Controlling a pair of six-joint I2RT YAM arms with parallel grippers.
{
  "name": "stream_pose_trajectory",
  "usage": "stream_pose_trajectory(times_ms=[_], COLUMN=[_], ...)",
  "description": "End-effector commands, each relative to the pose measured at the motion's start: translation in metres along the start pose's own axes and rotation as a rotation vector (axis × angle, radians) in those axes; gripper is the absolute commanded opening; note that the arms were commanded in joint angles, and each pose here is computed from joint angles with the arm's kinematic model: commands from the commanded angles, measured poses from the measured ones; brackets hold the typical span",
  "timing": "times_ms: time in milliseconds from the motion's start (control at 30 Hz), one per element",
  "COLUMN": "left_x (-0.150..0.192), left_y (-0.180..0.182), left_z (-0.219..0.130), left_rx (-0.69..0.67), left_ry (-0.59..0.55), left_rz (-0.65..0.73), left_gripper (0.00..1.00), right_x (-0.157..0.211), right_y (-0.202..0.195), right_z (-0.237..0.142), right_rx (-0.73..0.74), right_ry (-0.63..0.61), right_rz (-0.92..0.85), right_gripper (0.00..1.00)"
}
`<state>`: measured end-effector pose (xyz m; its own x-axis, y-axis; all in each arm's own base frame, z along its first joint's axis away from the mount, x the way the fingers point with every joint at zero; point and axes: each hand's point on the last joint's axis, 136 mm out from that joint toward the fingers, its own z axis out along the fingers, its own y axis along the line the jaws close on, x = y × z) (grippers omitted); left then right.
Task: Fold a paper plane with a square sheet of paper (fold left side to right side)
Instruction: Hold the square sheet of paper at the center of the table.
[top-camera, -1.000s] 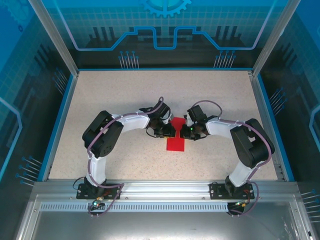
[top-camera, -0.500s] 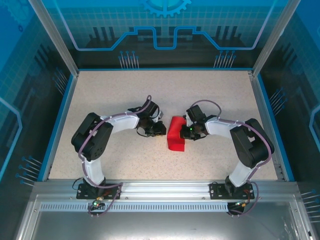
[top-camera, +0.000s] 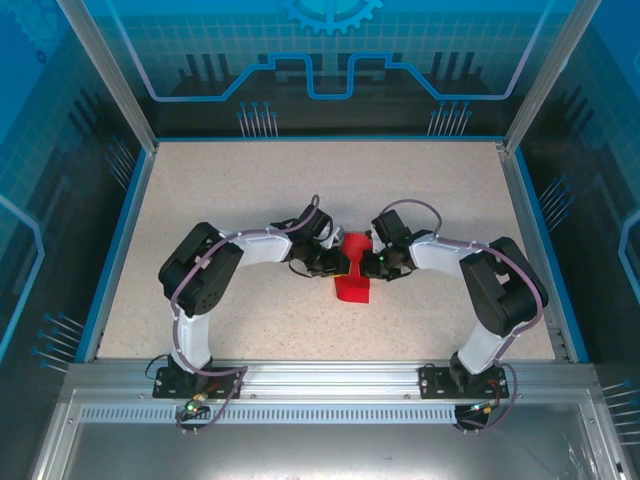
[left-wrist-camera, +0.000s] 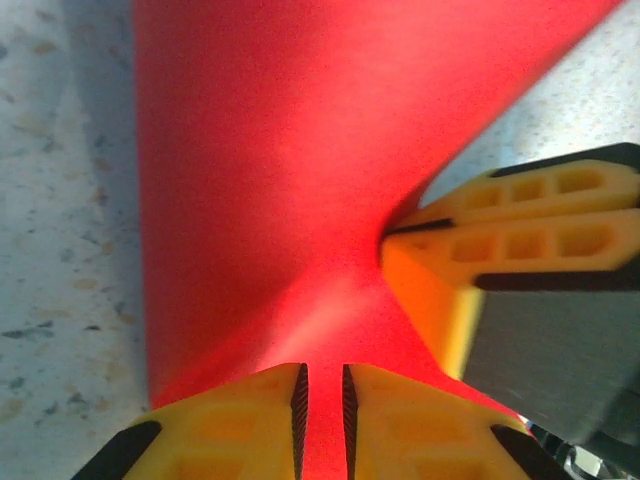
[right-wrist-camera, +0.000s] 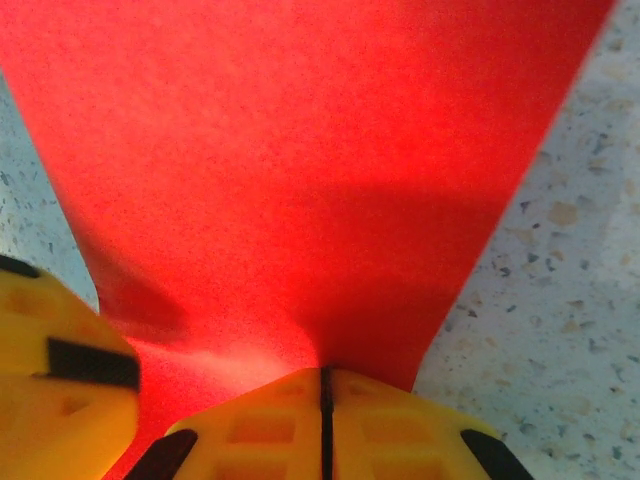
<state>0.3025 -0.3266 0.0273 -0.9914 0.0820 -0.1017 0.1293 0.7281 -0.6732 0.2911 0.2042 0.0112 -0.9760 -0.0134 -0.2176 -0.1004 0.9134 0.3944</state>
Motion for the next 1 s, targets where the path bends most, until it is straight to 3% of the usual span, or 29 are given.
stream_pose_trajectory(times_ms=[0, 500, 767, 967], left_x=[0.000, 0.019, 0.020, 0.021], left_y=[0.005, 0.034, 0.036, 0.031], left_z=[0.004, 0.008, 0.008, 0.005], left_rx=[-0.016, -0.113, -0.124, -0.116], left_ry=[0.009, 0.042, 0.045, 0.044], left_rz=[-0.029, -0.076, -0.074, -0.052], left_gripper=[0.20, 0.20, 0.19, 0.20], right_x=[0.037, -0.031, -0.056, -0.055], right_y=[-0.015, 0.046, 0.059, 0.040], right_z=[0.008, -0.047, -0.024, 0.007], right_rx=[0.064, -0.265, -0.309, -0.217], right_ry=[0.122, -0.125, -0.099, -0.028], right_rz=[0.010, -0.063, -0.052, -0.009], right_gripper=[0.09, 0.10, 0.09, 0.09])
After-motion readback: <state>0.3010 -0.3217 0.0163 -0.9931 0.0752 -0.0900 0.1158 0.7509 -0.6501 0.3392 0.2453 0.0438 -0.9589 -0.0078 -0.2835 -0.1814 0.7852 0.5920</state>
